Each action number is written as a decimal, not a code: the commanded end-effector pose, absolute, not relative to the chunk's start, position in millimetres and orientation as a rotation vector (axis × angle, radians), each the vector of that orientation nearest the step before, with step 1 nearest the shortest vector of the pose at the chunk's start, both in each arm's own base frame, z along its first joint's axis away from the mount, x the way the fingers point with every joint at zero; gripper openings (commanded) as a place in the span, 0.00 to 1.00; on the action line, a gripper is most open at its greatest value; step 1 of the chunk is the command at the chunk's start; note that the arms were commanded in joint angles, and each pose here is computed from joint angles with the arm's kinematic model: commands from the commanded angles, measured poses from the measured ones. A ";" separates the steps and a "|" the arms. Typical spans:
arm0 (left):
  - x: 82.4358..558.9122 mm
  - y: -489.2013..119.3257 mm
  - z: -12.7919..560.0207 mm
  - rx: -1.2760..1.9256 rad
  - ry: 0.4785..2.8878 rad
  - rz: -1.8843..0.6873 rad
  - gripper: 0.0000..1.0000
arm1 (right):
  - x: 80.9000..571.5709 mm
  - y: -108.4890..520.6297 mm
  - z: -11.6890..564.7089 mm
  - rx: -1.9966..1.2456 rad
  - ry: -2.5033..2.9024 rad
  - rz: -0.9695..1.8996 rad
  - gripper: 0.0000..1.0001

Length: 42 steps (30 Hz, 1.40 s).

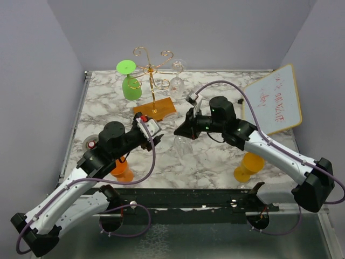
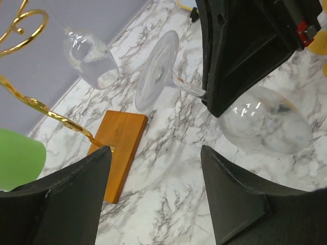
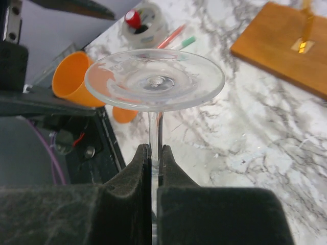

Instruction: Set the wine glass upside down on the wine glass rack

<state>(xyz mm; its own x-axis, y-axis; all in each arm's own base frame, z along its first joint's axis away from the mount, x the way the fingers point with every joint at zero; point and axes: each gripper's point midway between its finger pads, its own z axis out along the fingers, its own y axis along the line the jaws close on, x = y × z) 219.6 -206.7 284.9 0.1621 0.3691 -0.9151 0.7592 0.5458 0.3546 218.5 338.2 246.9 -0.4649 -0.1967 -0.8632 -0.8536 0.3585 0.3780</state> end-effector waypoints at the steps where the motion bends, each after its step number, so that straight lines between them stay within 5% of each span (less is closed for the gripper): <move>1: 211.4 -201.7 324.6 0.753 1.451 -0.528 0.75 | 260.2 324.2 288.4 -0.616 1.760 0.981 0.01; 8: 176.1 -158.0 403.6 0.429 1.291 -0.669 0.99 | 295.9 302.0 329.3 -0.329 1.600 0.880 0.00; 14: 187.1 -97.6 421.8 0.093 1.368 -0.529 0.99 | 326.4 302.0 354.6 -0.245 1.475 0.806 0.01; 20: 186.2 -91.6 425.0 0.057 1.393 -0.523 0.99 | 352.5 317.1 366.0 -0.275 1.405 0.742 0.01; 25: 196.9 -82.5 424.2 -0.271 1.455 -0.637 0.99 | 370.3 326.9 363.9 -0.299 1.371 0.694 0.00; 42: 216.8 -121.4 421.9 -0.242 1.562 -0.703 0.99 | 392.8 364.9 350.3 -0.424 1.314 0.694 0.01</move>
